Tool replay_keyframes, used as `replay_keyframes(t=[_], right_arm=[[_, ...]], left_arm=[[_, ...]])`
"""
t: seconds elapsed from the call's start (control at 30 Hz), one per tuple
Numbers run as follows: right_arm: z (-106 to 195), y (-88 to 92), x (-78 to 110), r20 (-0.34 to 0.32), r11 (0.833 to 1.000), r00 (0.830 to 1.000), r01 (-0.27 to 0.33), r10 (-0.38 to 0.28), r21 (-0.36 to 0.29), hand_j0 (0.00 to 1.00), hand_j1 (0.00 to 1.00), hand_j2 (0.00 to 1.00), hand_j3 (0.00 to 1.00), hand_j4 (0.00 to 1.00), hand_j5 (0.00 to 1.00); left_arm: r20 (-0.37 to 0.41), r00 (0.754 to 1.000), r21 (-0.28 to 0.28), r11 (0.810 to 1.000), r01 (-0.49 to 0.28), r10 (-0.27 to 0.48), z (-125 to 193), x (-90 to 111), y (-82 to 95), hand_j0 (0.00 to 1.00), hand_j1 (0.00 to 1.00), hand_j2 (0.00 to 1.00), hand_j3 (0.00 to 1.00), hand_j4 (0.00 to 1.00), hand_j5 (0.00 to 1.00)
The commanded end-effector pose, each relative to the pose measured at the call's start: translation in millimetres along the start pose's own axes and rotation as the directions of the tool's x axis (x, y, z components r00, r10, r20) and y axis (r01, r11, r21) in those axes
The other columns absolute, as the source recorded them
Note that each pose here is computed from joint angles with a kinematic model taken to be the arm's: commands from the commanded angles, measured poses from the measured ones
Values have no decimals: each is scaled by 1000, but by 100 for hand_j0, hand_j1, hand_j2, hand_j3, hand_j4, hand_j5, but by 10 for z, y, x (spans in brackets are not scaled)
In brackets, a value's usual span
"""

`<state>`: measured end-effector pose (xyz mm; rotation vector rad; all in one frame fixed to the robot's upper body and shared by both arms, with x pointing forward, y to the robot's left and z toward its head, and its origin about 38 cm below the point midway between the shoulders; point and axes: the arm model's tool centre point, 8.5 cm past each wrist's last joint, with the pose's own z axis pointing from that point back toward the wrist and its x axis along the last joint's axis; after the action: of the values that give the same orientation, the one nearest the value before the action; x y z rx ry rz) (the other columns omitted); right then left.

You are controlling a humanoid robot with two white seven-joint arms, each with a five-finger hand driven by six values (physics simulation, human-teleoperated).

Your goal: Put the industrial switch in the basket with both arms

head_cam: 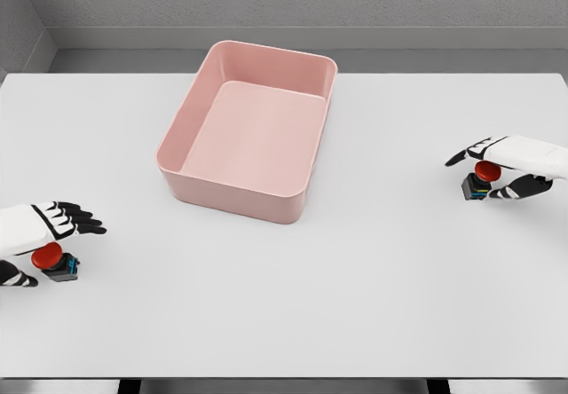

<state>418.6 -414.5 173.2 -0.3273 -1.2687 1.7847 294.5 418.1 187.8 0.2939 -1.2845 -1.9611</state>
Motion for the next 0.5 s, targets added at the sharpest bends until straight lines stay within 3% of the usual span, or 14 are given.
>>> replay_keyframes(t=[0.0, 0.47], right_arm=[[9, -13, -6, -2, 1000, 1000, 5, -5, -5, 72, 72, 72, 72, 72, 72], [27, 4, -41, -14, 1000, 1000, 8, -8, 3, 54, 54, 54, 54, 54, 54]], left_arm=[[1, 1000, 8, 1000, -6, 6, -11, 1, -1, 100, 100, 100, 100, 100, 100], [-54, 998, 7, 999, 42, -42, 37, -164, -77, 100, 100, 100, 100, 100, 100]])
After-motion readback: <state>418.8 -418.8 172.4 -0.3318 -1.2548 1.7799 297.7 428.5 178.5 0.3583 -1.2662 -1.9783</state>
